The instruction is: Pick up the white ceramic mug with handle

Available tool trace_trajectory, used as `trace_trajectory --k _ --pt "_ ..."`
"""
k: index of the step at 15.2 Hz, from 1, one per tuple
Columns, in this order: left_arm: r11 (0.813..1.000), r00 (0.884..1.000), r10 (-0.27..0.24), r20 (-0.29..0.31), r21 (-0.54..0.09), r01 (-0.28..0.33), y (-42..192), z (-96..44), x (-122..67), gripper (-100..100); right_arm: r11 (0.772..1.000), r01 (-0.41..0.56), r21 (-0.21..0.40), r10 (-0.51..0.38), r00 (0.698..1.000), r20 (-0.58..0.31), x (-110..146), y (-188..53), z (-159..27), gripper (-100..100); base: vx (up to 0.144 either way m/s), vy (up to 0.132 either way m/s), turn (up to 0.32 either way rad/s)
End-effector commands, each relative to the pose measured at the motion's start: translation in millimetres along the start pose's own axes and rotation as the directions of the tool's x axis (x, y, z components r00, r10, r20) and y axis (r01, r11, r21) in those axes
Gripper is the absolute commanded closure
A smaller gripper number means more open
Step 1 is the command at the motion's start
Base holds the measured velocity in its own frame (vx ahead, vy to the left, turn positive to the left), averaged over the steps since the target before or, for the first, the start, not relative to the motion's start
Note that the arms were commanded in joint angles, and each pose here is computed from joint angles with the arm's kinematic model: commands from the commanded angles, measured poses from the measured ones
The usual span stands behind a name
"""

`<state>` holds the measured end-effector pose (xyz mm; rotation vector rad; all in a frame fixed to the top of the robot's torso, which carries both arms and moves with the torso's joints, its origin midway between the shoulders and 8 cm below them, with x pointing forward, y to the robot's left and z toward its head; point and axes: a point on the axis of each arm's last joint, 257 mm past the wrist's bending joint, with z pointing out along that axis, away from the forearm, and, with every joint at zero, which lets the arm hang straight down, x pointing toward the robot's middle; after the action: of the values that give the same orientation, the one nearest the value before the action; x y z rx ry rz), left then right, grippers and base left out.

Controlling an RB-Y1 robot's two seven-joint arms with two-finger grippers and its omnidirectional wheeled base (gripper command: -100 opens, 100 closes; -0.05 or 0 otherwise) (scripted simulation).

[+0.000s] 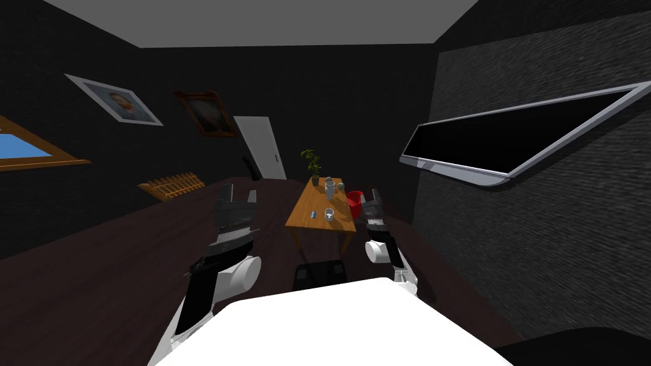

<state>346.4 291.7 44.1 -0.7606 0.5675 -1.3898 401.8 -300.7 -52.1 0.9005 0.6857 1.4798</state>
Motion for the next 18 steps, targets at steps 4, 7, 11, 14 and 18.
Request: trace_trajectory --k 4,7,11,14,18 --pt "1.0 1.0 0.0 0.0 0.0 0.0 0 0.0 0.0 0 0.999 0.04 0.013 -0.04 0.999 -0.034 4 -6 2.3 -100 0.002 0.003 0.015" --pt "1.0 1.0 0.0 0.0 0.0 0.0 0 0.0 0.0 0 0.993 0.117 0.027 -0.113 0.987 -0.116 16 -17 8.6 -100 0.01 0.014 0.065" --pt "1.0 1.0 0.0 0.0 0.0 0.0 0 0.0 0.0 0 0.977 0.213 0.03 -0.201 0.953 -0.229 33 -33 17.2 -100 0.017 0.045 0.066" --pt "1.0 1.0 0.0 0.0 0.0 0.0 0 0.0 0.0 0 0.964 0.263 0.027 -0.244 0.925 -0.29 41 -44 21.1 -100 0.017 0.074 0.08" --pt "1.0 1.0 0.0 0.0 0.0 0.0 0 0.0 0.0 0 0.937 0.348 0.013 -0.315 0.862 -0.397 58 -67 28.0 -100 0.037 0.084 0.093"
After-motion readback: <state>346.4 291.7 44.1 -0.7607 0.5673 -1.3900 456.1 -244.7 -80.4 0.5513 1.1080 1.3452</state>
